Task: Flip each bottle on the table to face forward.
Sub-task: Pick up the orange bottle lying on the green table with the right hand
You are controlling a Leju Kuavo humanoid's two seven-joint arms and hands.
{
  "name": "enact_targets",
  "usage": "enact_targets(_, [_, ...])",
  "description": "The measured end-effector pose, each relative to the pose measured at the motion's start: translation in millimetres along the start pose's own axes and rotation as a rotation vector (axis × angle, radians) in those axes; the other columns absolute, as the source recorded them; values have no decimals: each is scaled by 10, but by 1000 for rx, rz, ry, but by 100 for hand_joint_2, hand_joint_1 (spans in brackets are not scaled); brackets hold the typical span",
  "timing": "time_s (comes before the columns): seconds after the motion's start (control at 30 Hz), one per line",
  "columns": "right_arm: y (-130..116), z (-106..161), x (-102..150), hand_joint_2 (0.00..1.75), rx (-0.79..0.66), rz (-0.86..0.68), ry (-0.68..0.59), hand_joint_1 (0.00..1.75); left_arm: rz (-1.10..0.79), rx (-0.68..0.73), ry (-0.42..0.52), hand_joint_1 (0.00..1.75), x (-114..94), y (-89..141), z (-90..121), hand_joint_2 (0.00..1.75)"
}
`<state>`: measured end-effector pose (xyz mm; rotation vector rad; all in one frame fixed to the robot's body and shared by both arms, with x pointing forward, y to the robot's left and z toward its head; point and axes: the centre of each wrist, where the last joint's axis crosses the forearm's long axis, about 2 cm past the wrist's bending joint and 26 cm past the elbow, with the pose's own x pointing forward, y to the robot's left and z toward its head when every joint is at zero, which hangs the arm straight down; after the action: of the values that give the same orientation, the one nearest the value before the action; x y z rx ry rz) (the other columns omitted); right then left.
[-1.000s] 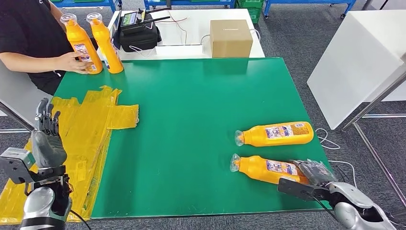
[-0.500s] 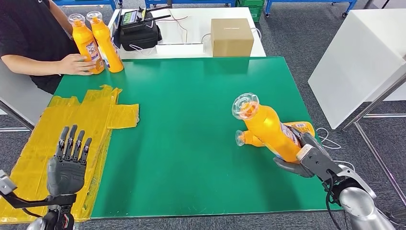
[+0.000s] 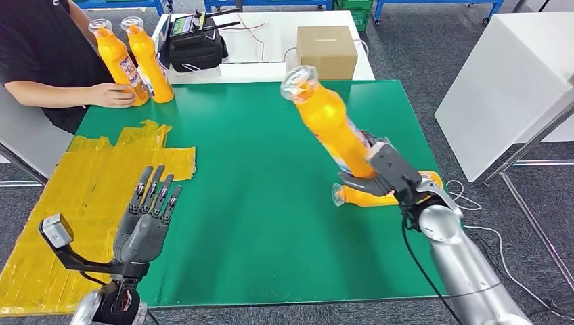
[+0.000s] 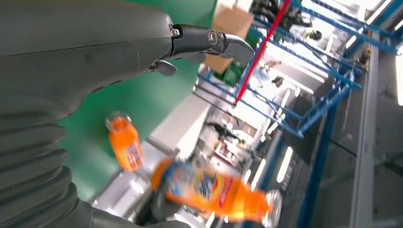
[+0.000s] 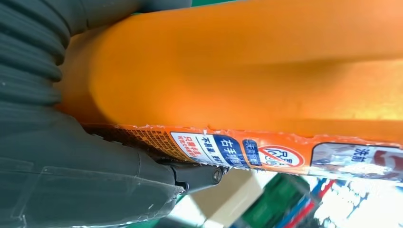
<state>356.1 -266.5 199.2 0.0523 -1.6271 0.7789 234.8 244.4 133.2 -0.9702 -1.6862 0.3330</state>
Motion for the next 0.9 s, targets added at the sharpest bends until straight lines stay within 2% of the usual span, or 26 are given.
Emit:
enact_targets(0.1, [133, -167, 56, 175, 27, -14, 2, 175, 16, -15, 8, 0, -37, -41, -51, 175])
enact_targets(0.33, [244, -314, 120, 175, 57, -25, -1, 175, 36, -25, 12, 0, -66, -68, -81, 175])
enact_targets(0.43, [376, -437, 205, 175, 93, -31, -7, 175, 52, -13, -13, 0, -55, -82, -158, 175])
enact_targets(0.63, [946, -690, 529, 175, 254, -40, -54, 175, 63, 9, -82, 0, 7, -121, -351, 175])
enact_targets(0.8, [1467, -763, 779, 175, 400, -69, -95, 175, 60, 19, -106, 0, 47, -93, -407, 175])
enact_targets(0.9, [1668, -776, 876, 175, 455, -80, -109, 175, 61, 23, -109, 0, 46, -83, -424, 175])
